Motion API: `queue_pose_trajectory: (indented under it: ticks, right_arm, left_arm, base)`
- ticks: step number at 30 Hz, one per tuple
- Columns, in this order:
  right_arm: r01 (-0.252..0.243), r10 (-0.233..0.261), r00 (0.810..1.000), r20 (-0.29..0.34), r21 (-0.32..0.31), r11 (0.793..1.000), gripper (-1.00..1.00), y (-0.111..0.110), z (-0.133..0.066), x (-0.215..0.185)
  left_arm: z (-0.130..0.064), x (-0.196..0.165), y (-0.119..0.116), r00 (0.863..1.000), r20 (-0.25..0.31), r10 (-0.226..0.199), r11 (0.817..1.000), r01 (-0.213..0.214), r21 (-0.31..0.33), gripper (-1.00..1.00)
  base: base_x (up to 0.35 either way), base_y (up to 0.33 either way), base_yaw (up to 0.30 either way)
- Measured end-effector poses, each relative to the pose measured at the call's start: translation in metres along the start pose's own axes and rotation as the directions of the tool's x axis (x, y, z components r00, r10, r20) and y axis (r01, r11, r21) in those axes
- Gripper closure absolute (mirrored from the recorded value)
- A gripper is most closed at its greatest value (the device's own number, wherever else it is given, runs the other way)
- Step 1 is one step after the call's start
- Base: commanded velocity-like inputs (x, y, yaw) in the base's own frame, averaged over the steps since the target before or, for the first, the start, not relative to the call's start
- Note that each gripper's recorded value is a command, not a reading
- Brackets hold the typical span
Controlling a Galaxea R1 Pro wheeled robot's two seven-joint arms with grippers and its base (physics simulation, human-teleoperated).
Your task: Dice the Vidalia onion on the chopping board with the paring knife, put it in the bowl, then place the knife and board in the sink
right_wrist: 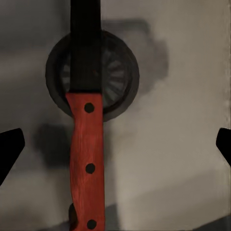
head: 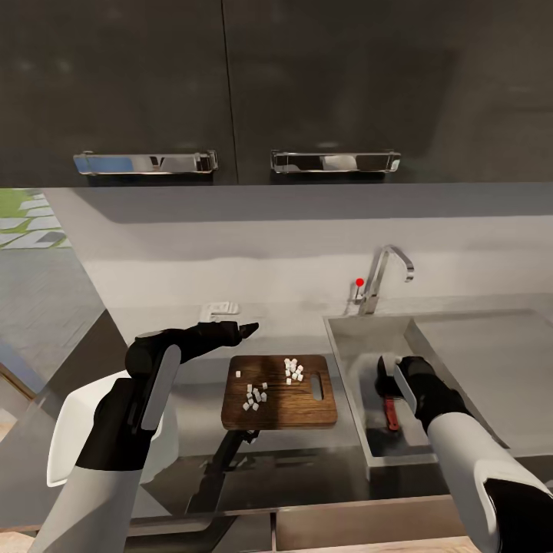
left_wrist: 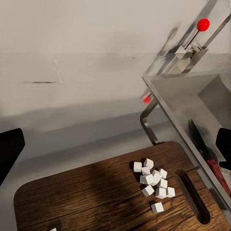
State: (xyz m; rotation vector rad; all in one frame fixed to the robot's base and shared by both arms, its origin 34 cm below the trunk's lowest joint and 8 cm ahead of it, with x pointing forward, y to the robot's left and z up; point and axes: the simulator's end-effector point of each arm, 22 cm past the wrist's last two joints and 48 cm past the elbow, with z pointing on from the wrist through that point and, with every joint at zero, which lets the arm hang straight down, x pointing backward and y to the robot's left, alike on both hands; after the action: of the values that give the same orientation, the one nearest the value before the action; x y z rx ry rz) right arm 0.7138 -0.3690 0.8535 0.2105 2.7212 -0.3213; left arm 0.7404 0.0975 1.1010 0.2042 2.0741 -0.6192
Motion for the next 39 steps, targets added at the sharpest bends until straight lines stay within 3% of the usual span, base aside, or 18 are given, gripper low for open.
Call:
queue_pose_trajectory:
  ticks: [7,12,15,24,39]
  right_arm:
    - [-0.003,0.003,0.996,0.087,0.005,1.0,-1.0,-0.003,-0.018,-0.034]
    - [-0.025,0.023,0.981,0.195,0.006,1.0,-1.0,-0.009,-0.046,-0.076]
    - [-0.032,0.03,0.975,0.22,0.006,0.999,-1.0,-0.012,-0.061,-0.09]
    - [-0.03,0.028,0.987,0.157,0.01,1.0,-1.0,-0.019,-0.087,-0.09]
    - [-0.03,0.03,0.985,0.17,-0.005,1.0,-1.0,-0.011,-0.092,-0.093]
  left_arm:
    - [0.0,0.0,0.0,1.0,0.0,0.0,1.0,0.0,0.0,-1.0]
    - [0.0,0.0,0.0,1.0,0.0,0.0,1.0,0.0,0.0,-1.0]
    - [0.0,0.0,0.0,1.0,0.0,0.0,1.0,0.0,0.0,-1.0]
    - [0.0,0.0,0.0,1.0,0.0,0.0,1.0,0.0,0.0,-1.0]
    - [0.0,0.0,0.0,1.0,-0.001,-0.001,1.0,0.001,-0.001,-1.0]
  base:
    - [0.0,0.0,0.0]
    - [0.0,0.0,0.0]
    - [0.0,0.0,0.0]
    - [0.0,0.0,0.0]
    - [0.0,0.0,0.0]
